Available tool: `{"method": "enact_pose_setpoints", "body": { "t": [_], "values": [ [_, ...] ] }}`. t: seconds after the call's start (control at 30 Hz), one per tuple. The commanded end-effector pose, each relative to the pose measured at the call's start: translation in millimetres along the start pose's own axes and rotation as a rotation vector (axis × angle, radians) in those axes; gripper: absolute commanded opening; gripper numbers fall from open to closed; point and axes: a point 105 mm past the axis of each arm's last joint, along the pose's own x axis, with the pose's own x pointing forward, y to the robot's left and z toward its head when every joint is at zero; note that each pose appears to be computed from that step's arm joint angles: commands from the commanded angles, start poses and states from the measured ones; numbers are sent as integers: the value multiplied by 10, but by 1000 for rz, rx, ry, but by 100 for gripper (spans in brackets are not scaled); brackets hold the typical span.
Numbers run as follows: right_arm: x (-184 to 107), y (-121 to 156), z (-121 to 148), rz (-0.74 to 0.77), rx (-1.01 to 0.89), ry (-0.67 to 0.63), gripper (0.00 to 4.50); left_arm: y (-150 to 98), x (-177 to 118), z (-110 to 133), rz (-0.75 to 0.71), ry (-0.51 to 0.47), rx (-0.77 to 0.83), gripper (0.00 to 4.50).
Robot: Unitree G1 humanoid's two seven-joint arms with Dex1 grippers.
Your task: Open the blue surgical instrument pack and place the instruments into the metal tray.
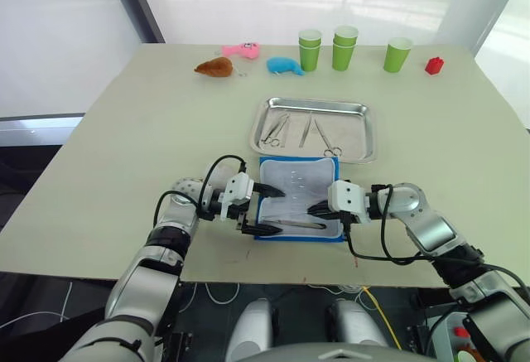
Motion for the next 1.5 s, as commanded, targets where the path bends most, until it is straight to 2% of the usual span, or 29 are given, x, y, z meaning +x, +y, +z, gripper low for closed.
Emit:
{"method": "enact_pose_setpoints", "body": {
  "t": [0.03, 0.37, 0.67, 0.97, 1.5],
  "values": [
    [-21, 73, -165, 22, 40, 69, 2, -360, 150, -354, -149, 87, -147, 450],
    [-164, 0, 37, 20, -24, 75, 2, -373, 148, -362, -146, 84, -150, 450],
    [-341, -59, 90, 8, -54, 94, 2, -371, 162, -362, -149, 83, -149, 450],
    [-320, -22, 29, 0, -4, 62, 2, -365, 167, -359, -150, 84, -147, 450],
    [-576, -108, 161, -8, -72, 112, 2, -383, 181, -363, -155, 82, -148, 450]
  ]
}}
